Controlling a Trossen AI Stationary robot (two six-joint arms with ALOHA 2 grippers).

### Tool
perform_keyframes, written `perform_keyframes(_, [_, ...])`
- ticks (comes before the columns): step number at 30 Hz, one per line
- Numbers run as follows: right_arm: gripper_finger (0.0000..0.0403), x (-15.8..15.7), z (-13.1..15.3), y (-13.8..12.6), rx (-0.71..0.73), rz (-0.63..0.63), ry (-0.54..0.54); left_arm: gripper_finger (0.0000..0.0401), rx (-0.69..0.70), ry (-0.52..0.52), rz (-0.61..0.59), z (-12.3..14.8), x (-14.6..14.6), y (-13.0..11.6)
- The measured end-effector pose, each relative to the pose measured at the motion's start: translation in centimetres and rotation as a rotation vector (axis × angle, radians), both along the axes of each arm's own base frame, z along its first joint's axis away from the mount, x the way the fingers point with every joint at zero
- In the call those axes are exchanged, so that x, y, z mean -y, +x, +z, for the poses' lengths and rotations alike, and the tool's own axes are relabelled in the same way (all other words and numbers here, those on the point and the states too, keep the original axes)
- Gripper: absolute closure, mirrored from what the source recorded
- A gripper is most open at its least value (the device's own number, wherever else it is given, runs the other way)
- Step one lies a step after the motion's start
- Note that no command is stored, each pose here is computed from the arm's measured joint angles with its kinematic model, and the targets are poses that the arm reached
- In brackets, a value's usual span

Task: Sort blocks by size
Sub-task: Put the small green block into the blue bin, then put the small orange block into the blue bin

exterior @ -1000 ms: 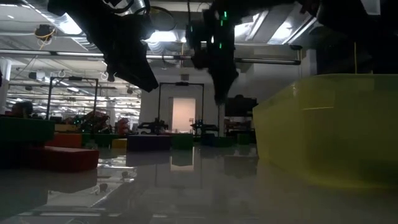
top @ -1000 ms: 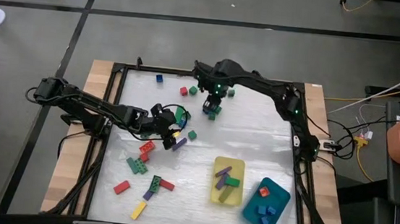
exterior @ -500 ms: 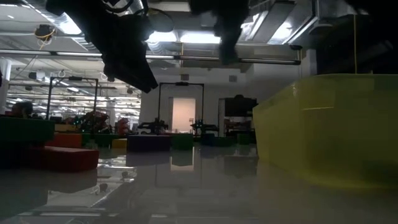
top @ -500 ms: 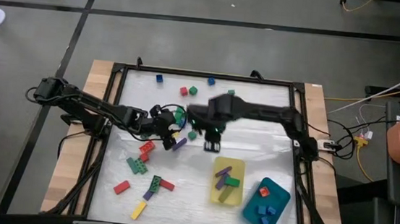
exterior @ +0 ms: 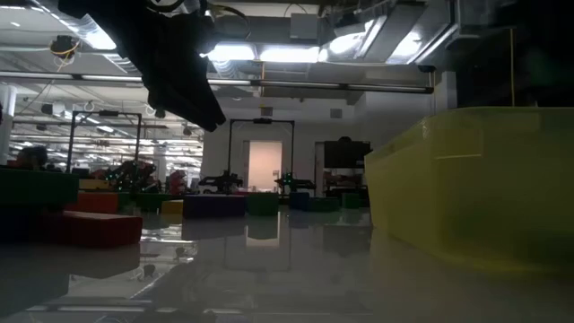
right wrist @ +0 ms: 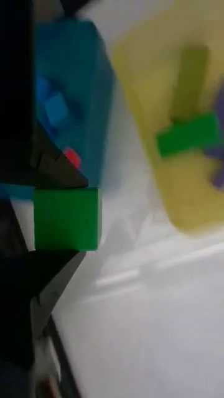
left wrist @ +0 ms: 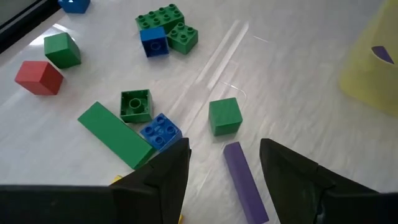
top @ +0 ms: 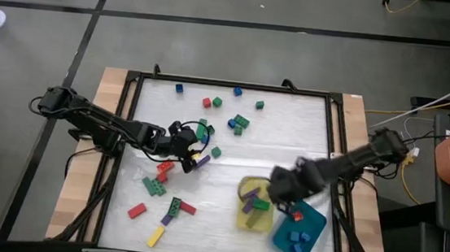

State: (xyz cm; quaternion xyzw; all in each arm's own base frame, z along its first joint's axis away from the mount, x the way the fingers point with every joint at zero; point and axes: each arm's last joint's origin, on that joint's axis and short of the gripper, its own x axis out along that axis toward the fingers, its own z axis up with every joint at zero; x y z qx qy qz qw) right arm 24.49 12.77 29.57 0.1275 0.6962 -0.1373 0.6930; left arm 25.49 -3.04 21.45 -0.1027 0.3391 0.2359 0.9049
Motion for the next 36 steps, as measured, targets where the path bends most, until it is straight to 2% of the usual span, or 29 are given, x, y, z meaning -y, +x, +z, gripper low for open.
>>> perform_keyframes(4, [0.027, -2.8, -1.3, -2.4, 0.046, -0.013, 0.078, 0.0217, 0.001, 0.0, 0.001, 0.0, 0.0, 0.0])
perform_keyframes(8, [0.027, -5.0, -2.5, -4.4, 0.005, 0.007, 0.094, 0.0217, 0.002, -0.001, 0.002, 0.0, 0.0, 0.0])
perform_keyframes(15, [0.0255, -7.4, -4.4, -5.9, 0.038, 0.102, 0.144, 0.0217, 0.005, -0.006, 0.007, 0.0, 0.0, 0.0])
perform_keyframes(22, [0.0211, -7.4, -4.7, -5.9, 0.049, 0.102, 0.143, 0.0217, 0.013, -0.02, 0.023, 0.0, 0.0, 0.0])
perform_keyframes(29, [0.0187, -7.0, -4.7, -5.4, 0.083, 0.11, 0.109, 0.0217, 0.013, -0.019, 0.028, 0.0, -0.1, 0.0])
perform_keyframes(32, [0.0185, -6.1, -4.7, -4.5, 0.098, 0.159, 0.092, 0.0217, 0.018, 0.008, 0.051, 0.0, -0.1, 0.0])
perform_keyframes(36, [0.0185, -3.5, -4.7, -2.2, 0.171, 0.255, -0.007, 0.0217, 0.017, 0.035, 0.073, 0.1, -0.5, 0.0])
